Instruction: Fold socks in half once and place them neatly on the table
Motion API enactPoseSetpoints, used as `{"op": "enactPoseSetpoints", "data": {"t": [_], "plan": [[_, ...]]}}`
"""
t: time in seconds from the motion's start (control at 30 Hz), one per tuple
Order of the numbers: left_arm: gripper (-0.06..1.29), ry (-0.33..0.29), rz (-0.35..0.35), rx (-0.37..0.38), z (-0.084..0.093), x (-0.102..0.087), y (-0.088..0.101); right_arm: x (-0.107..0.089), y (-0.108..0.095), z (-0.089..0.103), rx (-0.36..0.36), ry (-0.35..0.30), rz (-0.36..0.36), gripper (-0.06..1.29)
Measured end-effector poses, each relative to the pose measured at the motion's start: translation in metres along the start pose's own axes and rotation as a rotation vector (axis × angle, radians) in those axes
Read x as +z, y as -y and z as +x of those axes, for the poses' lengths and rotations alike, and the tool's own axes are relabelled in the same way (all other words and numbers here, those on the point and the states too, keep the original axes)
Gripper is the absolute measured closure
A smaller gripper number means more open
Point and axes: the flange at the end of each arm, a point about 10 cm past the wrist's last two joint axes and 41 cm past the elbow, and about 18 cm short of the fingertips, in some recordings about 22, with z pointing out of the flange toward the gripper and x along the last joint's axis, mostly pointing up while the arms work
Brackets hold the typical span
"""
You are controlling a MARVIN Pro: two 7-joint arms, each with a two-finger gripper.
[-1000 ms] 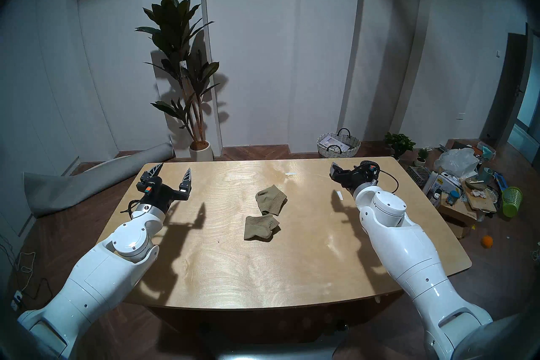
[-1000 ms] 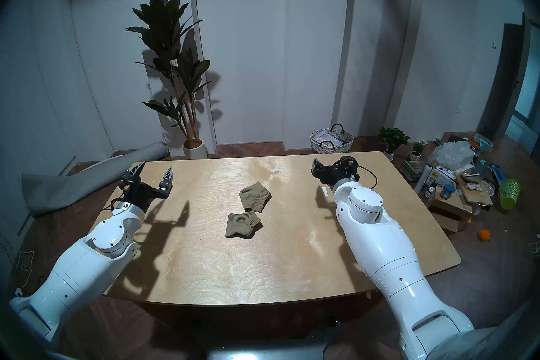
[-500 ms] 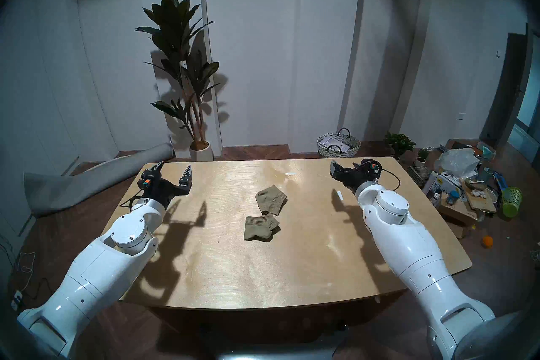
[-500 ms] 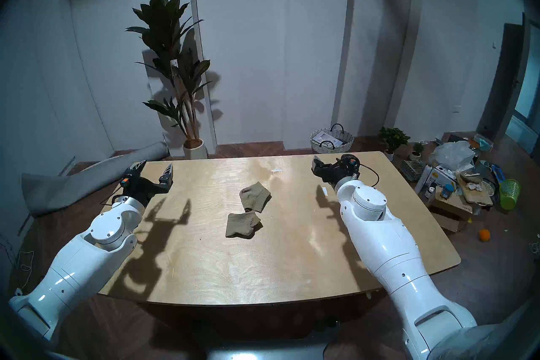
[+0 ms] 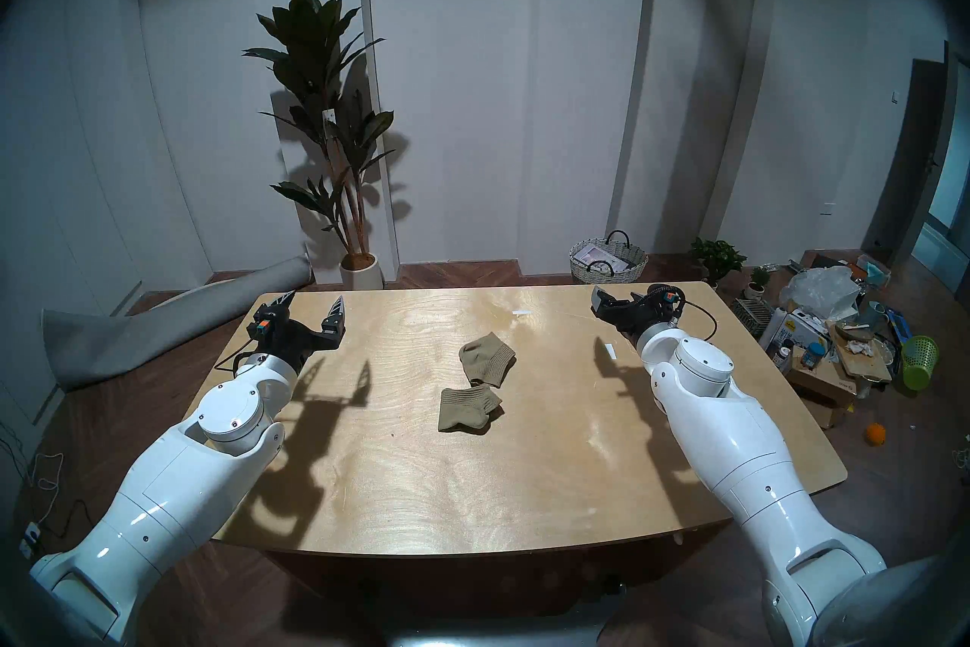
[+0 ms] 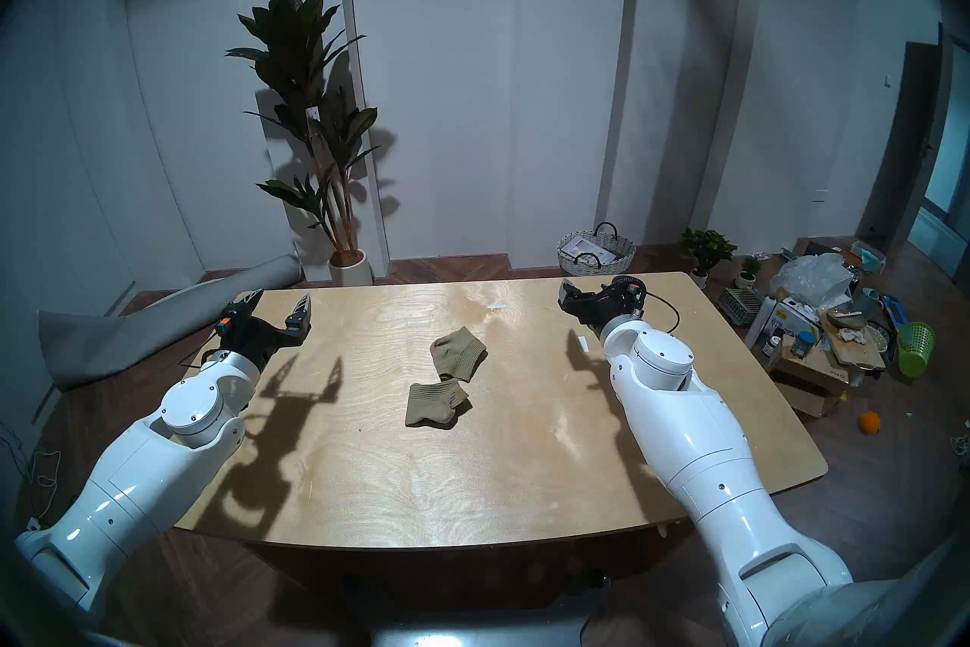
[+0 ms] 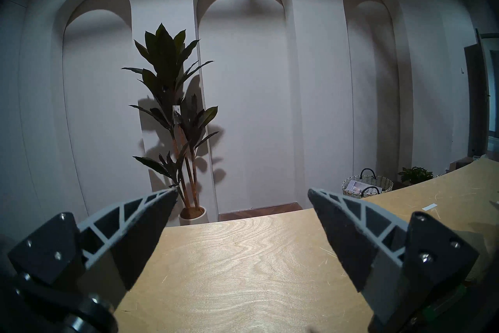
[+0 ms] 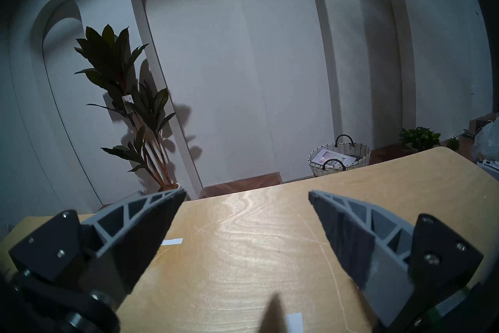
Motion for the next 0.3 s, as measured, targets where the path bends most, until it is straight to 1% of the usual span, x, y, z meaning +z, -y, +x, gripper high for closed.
{"op": "enactPoseSetpoints", "data": {"t": [0.3], "plan": [[0.0, -0.003, 0.005, 0.005, 0.0008, 0.0001, 0.0005, 0.001, 0.0015, 0.0009, 0.017, -0.002, 0.002, 0.0]]}}
